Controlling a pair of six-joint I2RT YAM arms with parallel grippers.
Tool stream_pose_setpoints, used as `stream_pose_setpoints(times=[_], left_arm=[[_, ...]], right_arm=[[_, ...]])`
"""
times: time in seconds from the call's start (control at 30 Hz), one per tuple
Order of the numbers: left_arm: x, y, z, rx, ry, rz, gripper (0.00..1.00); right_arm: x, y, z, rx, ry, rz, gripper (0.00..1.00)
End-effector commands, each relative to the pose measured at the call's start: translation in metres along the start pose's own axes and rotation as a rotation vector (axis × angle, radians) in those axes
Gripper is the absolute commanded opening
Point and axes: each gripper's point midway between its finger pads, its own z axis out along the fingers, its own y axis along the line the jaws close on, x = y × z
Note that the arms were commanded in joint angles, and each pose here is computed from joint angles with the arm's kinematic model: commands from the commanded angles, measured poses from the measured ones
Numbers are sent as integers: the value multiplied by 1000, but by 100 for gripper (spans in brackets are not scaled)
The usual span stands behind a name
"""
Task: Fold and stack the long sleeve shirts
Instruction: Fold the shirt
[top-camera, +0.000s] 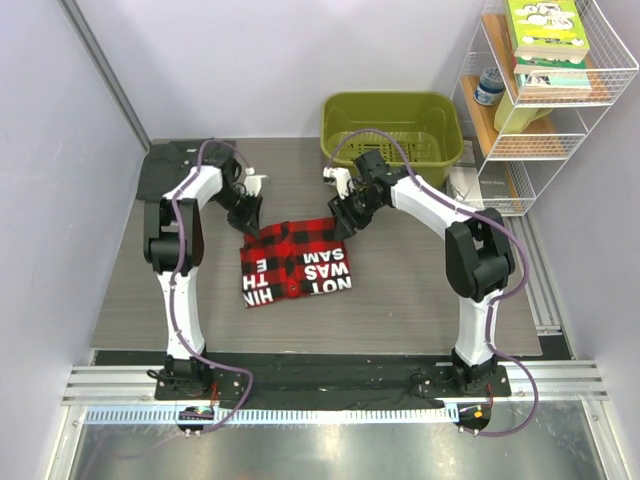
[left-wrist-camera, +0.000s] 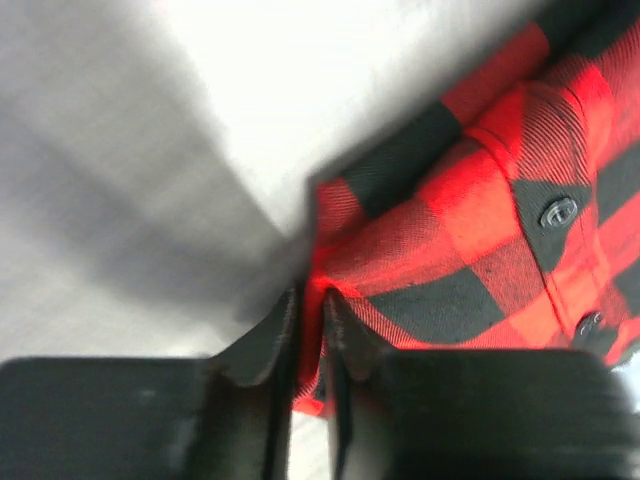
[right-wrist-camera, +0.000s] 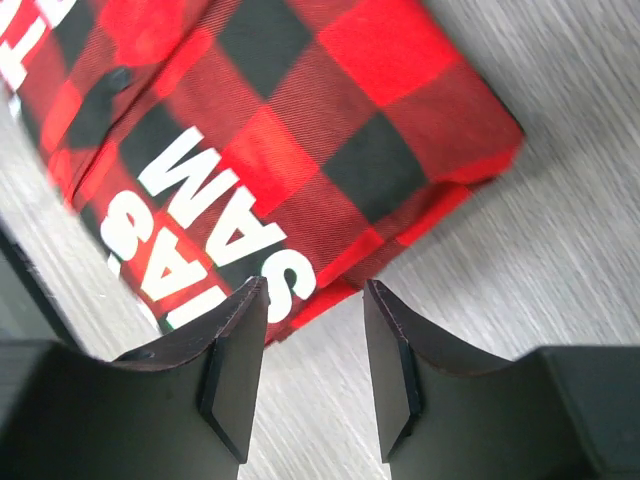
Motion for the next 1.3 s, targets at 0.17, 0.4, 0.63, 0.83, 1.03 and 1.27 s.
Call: stream_pose_setpoints(times=[0.17, 0.4, 0.63, 0.83, 1.03, 1.27], left_arm=[[-52, -14, -68, 76, -287, 17, 63], [15, -136, -137, 423, -425, 59, 100], [64, -175, -75, 680, -236, -201, 100], [95, -126, -4, 566, -85, -418, 100], [101, -97, -11, 479, -92, -429, 100], [64, -117, -118, 267, -425, 1, 100]], right_arm=[[-51, 38, -34, -119, -182, 10, 61], [-24, 120, -35, -376, -249, 147, 88], [5, 140, 19, -446, -122, 187, 86], [56, 105, 65, -369, 24, 315, 68], [127, 18, 75, -50, 243, 339, 61], [93, -76, 4, 399, 282, -204, 57]])
